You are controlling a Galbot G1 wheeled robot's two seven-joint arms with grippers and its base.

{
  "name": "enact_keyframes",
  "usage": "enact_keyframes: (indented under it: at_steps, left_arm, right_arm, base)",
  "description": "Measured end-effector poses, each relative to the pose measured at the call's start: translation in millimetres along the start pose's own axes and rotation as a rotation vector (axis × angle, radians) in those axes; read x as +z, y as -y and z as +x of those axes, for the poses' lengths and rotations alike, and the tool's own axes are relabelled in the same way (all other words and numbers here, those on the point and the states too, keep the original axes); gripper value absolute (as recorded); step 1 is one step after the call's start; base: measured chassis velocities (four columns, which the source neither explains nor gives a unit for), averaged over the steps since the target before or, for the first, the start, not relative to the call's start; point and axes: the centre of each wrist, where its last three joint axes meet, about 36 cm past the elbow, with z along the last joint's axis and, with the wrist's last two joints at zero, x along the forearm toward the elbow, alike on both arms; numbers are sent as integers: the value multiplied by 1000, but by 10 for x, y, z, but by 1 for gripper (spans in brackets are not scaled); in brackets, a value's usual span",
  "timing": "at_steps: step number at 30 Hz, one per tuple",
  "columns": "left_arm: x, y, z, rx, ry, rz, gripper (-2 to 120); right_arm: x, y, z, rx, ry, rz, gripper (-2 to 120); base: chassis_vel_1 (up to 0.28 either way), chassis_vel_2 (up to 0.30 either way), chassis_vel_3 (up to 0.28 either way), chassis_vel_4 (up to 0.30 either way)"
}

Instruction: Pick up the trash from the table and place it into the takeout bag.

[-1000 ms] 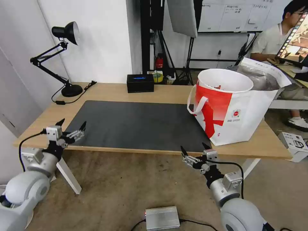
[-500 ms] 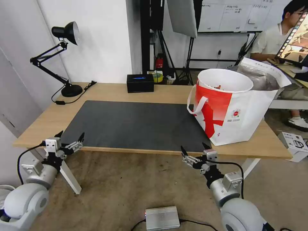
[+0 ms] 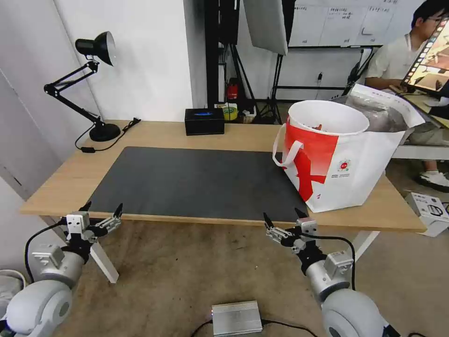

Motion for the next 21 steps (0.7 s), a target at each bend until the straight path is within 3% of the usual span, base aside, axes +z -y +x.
enact_keyframes:
  at_steps: [21]
  left_arm:
    - [-6, -1, -5, 0, 1, 1, 100]
  right_arm:
    - [0, 0, 0, 0, 0, 0, 100]
  base:
    - [0, 0, 0, 0]
